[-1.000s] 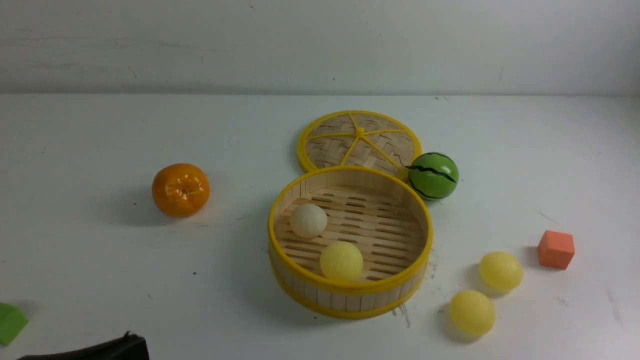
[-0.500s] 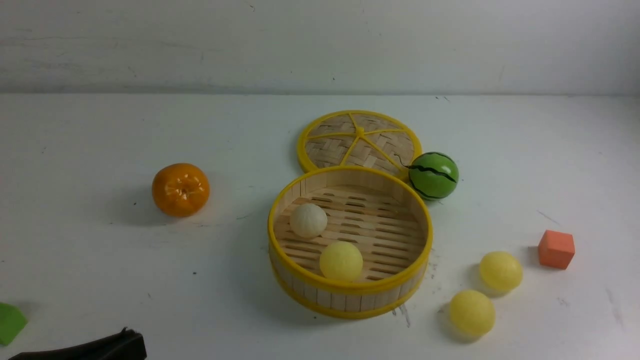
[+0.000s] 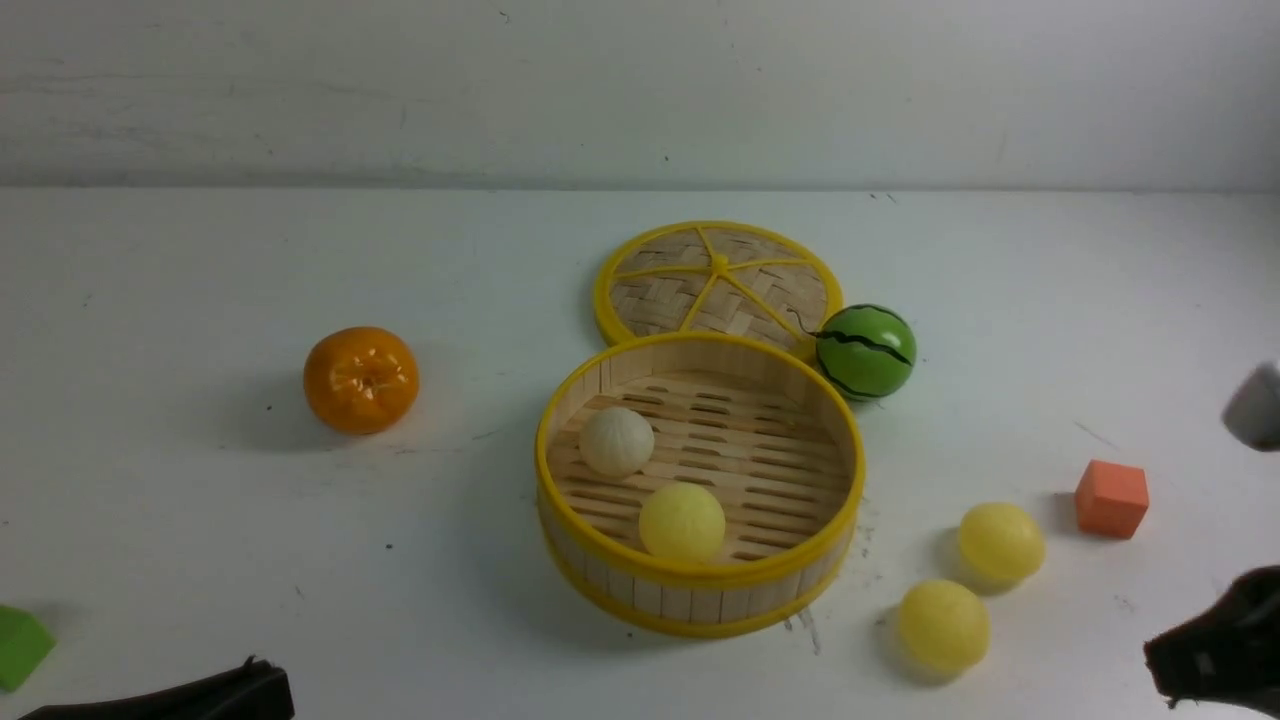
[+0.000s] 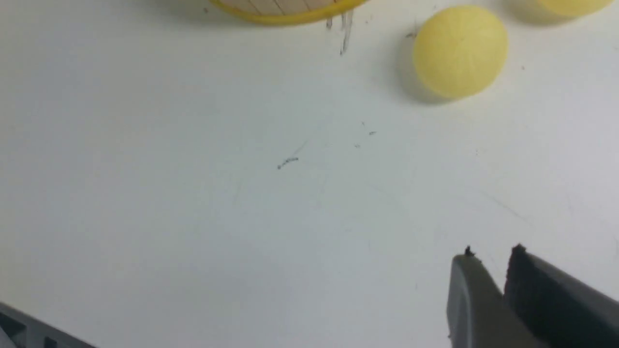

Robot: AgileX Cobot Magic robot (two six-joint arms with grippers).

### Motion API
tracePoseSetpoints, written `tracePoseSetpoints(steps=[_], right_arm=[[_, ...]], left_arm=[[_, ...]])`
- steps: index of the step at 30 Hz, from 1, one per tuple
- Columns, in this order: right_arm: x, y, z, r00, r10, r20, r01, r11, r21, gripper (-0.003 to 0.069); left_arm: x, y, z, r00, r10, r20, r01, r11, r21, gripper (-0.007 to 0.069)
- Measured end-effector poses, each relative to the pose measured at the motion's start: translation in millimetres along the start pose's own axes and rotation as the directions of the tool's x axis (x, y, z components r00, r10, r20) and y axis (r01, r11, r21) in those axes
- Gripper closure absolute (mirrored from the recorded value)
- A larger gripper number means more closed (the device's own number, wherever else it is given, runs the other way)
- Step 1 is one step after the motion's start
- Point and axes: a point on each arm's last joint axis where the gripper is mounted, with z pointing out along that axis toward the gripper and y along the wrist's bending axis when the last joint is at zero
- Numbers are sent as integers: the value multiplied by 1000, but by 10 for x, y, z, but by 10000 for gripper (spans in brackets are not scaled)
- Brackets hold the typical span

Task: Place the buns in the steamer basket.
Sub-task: Use the right arm to grab a steamed stuffed bun

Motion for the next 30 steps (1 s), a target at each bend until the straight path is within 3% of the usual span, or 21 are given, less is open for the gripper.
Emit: tracePoseSetpoints(steps=[4, 10, 17, 22, 30], right_arm=[[-274, -32, 227, 997, 13, -70, -13, 1000, -1, 594], [-548, 58, 661, 989, 35, -142, -24, 996, 80, 606], [-646, 50, 1178, 980, 25, -198, 20, 975, 221, 508], [-687, -24, 1328, 983, 44, -177, -2, 973, 230, 407], [-716, -63, 1458, 985, 76, -156, -41, 976, 216, 380]], left_arm=[[0, 0, 0, 1000, 0, 0, 0, 1000, 0, 638], [1, 0, 0, 1000, 0, -1, 0, 1000, 0, 638], [1, 0, 0, 1000, 0, -1, 0, 1000, 0, 636], [1, 0, 0, 1000, 0, -1, 0, 1000, 0, 635], [1, 0, 0, 1000, 0, -1, 0, 1000, 0, 631]])
